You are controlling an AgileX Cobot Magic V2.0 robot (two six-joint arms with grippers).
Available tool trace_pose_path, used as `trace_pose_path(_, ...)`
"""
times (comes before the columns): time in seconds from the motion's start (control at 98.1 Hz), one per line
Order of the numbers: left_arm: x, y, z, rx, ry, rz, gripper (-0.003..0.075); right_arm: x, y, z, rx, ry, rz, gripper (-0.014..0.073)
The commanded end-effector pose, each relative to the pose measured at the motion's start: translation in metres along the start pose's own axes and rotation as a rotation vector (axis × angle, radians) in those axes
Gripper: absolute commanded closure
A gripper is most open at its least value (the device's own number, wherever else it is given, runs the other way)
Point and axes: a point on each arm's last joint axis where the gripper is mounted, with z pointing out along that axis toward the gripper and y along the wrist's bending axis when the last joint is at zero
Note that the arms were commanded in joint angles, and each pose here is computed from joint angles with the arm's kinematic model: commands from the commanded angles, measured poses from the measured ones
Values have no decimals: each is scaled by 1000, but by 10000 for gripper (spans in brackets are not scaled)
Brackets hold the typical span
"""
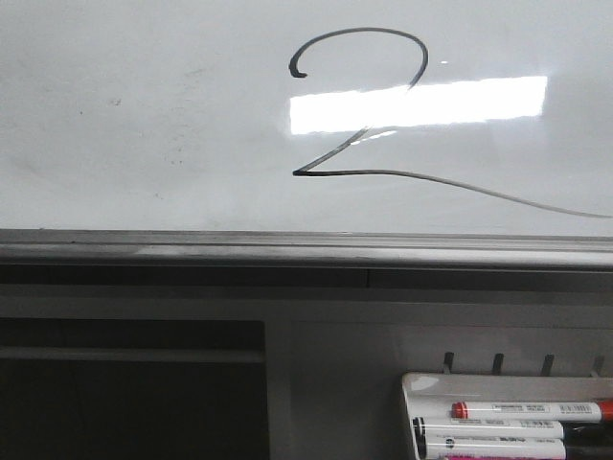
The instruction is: Write number 2 on whiteboard
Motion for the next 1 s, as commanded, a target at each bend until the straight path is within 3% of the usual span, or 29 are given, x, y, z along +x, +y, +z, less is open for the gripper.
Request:
trace_pose_path(0.0,-16,4,-7,-62,-106,-28,741,-27,-12,-23,55,-76,-28,119)
trace_pose_path(0.082,-20,11,-8,-136,-152,-61,741,-34,-18,-38,90,-89,-38,156)
trace_pose_path(0.183,-24,30,-12,-339,-261,-177,741,-39,-23,-62,120,-130,-30,274)
trace_pose_path(0.347,-17,63,-14,-631,-454,-438,741,-37,-32,-93,182,-112,-4,670)
trace_pose_path(0.673,22,110,55,-686,-285,-628,741,-17,-34,-105,220,-39,19,663)
trace_pose_path(0.989,44,135,72,-858,-245,-656,741,-15,-35,-106,231,-18,59,663)
